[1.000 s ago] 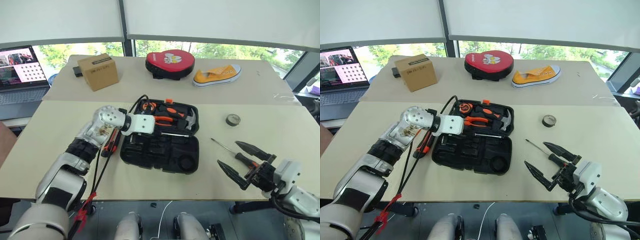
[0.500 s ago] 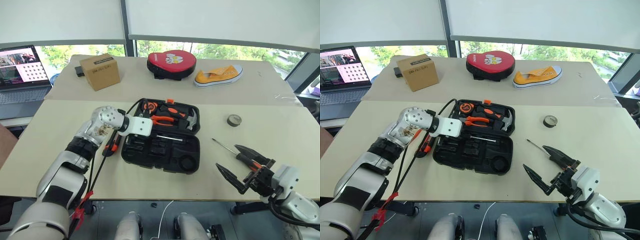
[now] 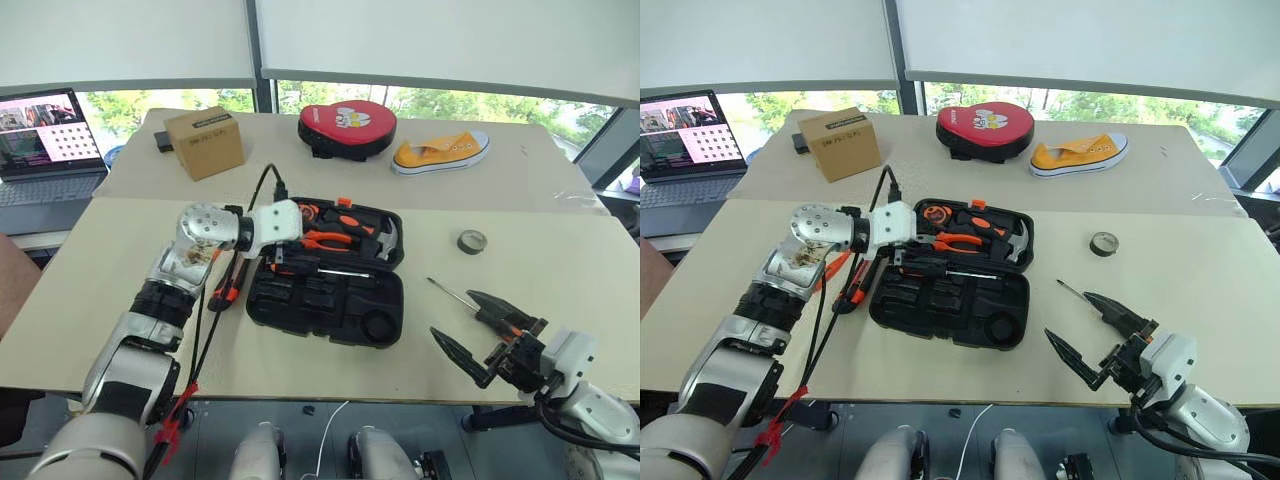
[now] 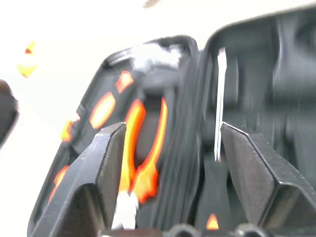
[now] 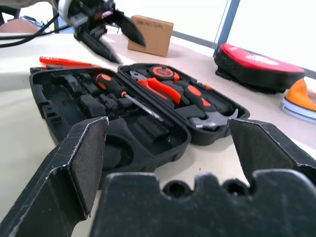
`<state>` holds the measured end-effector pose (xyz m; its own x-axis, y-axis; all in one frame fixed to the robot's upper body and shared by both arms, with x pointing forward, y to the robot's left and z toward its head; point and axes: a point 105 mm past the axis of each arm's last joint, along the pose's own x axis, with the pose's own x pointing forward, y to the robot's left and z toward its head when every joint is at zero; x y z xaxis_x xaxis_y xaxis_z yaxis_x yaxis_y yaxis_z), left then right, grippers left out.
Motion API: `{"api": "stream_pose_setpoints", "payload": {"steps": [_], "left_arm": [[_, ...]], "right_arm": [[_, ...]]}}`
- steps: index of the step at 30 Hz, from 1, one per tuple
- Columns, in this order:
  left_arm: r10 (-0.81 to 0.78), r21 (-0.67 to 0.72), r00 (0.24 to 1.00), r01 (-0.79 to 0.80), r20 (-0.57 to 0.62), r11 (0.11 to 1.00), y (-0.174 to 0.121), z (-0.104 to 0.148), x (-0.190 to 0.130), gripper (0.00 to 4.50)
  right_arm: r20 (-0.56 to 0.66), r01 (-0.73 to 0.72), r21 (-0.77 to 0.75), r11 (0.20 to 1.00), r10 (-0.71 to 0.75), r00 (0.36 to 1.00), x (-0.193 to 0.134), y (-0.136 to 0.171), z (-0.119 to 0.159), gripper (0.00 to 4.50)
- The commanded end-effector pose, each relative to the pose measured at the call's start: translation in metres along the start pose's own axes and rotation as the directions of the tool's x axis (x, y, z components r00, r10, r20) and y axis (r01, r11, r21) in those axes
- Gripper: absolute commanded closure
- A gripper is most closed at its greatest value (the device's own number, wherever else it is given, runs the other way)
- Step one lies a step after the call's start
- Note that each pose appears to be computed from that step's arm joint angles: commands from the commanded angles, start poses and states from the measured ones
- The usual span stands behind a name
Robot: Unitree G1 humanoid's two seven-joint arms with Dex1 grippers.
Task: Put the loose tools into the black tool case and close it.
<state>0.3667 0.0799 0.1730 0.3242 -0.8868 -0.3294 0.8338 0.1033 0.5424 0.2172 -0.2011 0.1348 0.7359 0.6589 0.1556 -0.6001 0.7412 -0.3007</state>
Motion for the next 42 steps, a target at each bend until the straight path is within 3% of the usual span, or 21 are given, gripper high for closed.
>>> {"api": "stream_pose_setpoints", "payload": {"steps": [1, 5, 18, 23, 26, 29, 33, 36, 39, 42], "left_arm": [[0.045, -0.088, 0.999, -0.042, 0.030, 0.995, -0.001, -0.002, 0.003, 3.00], [0.073, -0.180, 0.997, -0.078, -0.034, 0.980, -0.012, -0.022, 0.017, 4.43], [-0.002, -0.362, 0.971, -0.087, -0.237, 0.928, -0.049, -0.067, 0.030, 4.47], [-0.023, -0.395, 0.968, -0.079, -0.248, 0.915, -0.055, -0.069, 0.033, 4.47], [0.108, -0.372, 0.986, -0.148, -0.126, 0.916, -0.033, -0.050, 0.028, 4.47], [0.271, -0.343, 0.960, -0.233, 0.067, 0.910, 0.000, -0.019, -0.007, 3.74], [0.304, -0.333, 0.913, -0.207, 0.271, 0.920, 0.004, 0.003, -0.049, 2.26], [0.278, -0.330, 0.925, -0.186, 0.260, 0.926, -0.013, -0.011, -0.085, 1.13], [0.179, -0.341, 0.959, -0.096, 0.221, 0.935, -0.050, -0.025, -0.118, 0.09], [0.087, -0.315, 0.978, -0.024, 0.188, 0.949, -0.089, -0.031, -0.140, 0.09]], "right_arm": [[0.042, 0.008, -0.043, 0.999, -0.006, 0.999, 0.005, -0.005, 0.013, 0.00], [0.047, 0.022, -0.036, 0.999, -0.020, 0.999, 0.006, -0.002, 0.011, 0.00], [0.047, 0.016, -0.033, 0.999, -0.015, 0.999, 0.013, -0.005, 0.010, 0.00], [0.055, 0.025, -0.029, 0.999, -0.023, 0.998, 0.015, -0.005, 0.010, 0.00], [0.053, 0.044, -0.025, 0.999, -0.042, 0.998, 0.014, -0.006, 0.010, 0.00], [0.029, 0.091, -0.024, 0.996, -0.090, 0.995, 0.004, -0.016, 0.011, 0.00], [-0.021, 0.116, -0.032, 0.993, -0.117, 0.993, -0.014, -0.025, 0.009, 0.00], [-0.101, 0.158, -0.058, 0.986, -0.163, 0.981, -0.042, -0.033, -0.003, 0.00], [-0.220, 0.218, -0.081, 0.973, -0.231, 0.948, -0.083, -0.040, -0.022, 0.00], [-0.303, 0.261, -0.084, 0.962, -0.274, 0.913, -0.117, -0.037, -0.030, 0.00]]}}
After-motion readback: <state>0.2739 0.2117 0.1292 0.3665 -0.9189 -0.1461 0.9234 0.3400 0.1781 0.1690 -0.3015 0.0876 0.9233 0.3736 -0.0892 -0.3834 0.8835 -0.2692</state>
